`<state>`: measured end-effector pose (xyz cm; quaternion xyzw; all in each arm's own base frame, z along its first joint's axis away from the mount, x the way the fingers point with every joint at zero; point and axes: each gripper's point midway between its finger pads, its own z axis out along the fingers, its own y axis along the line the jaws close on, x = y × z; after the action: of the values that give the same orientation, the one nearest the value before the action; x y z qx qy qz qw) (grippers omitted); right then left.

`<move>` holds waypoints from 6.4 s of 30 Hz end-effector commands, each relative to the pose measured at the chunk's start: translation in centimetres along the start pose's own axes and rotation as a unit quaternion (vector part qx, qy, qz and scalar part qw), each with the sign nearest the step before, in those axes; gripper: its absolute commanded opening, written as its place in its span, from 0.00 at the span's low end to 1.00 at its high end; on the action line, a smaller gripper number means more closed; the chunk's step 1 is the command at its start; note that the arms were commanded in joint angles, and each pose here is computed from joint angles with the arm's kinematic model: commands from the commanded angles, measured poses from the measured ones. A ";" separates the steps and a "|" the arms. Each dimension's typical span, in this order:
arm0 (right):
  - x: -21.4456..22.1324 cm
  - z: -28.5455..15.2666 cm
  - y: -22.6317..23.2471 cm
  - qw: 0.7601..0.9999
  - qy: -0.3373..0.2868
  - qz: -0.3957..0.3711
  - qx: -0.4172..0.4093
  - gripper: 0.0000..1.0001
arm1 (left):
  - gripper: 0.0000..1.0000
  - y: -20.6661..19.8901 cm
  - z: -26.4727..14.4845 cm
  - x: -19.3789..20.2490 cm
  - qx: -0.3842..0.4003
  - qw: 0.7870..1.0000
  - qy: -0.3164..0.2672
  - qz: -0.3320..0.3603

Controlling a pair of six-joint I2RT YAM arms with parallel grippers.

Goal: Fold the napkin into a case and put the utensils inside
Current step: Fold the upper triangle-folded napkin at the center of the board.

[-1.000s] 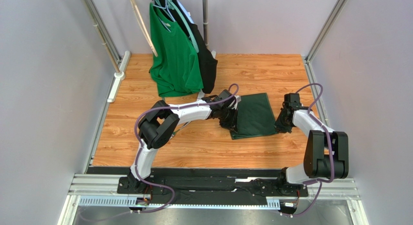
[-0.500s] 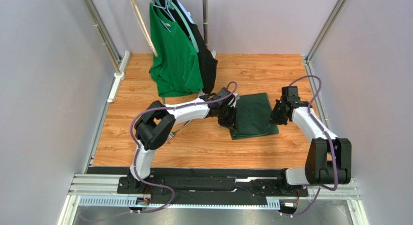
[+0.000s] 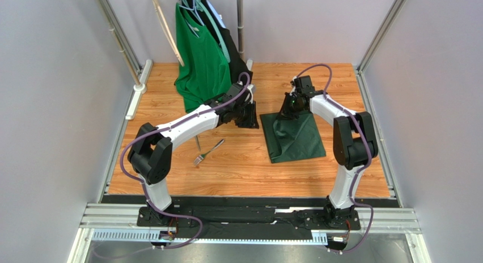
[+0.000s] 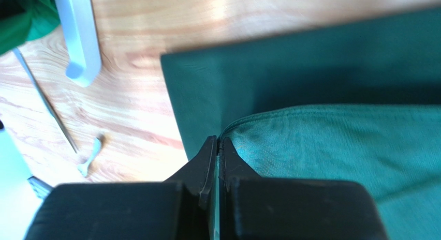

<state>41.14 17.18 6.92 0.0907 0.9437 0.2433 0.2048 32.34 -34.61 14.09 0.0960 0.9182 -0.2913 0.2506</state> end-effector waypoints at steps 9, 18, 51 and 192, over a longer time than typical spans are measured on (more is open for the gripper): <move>-3.2 2.7 4.4 0.997 -0.006 0.005 -0.079 0.00 | 0.27 0.7 0.8 2.0 -0.007 1.000 0.024 0.010; -3.3 3.8 4.8 0.996 0.005 0.003 -0.084 0.00 | 0.26 0.3 1.4 2.2 0.006 0.999 0.031 0.009; -2.2 4.3 4.8 0.996 0.023 -0.005 -0.085 0.00 | 0.00 -3.4 6.8 9.5 0.057 0.991 0.122 -0.025; -4.3 -6.4 -1.5 0.996 -0.064 0.018 -0.065 0.52 | 0.31 -1.5 -0.5 8.3 0.017 0.995 0.087 0.053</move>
<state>42.34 16.16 8.13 0.1193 0.9199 0.3181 0.1957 22.09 -37.39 5.83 0.1383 0.9375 -0.2970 0.1174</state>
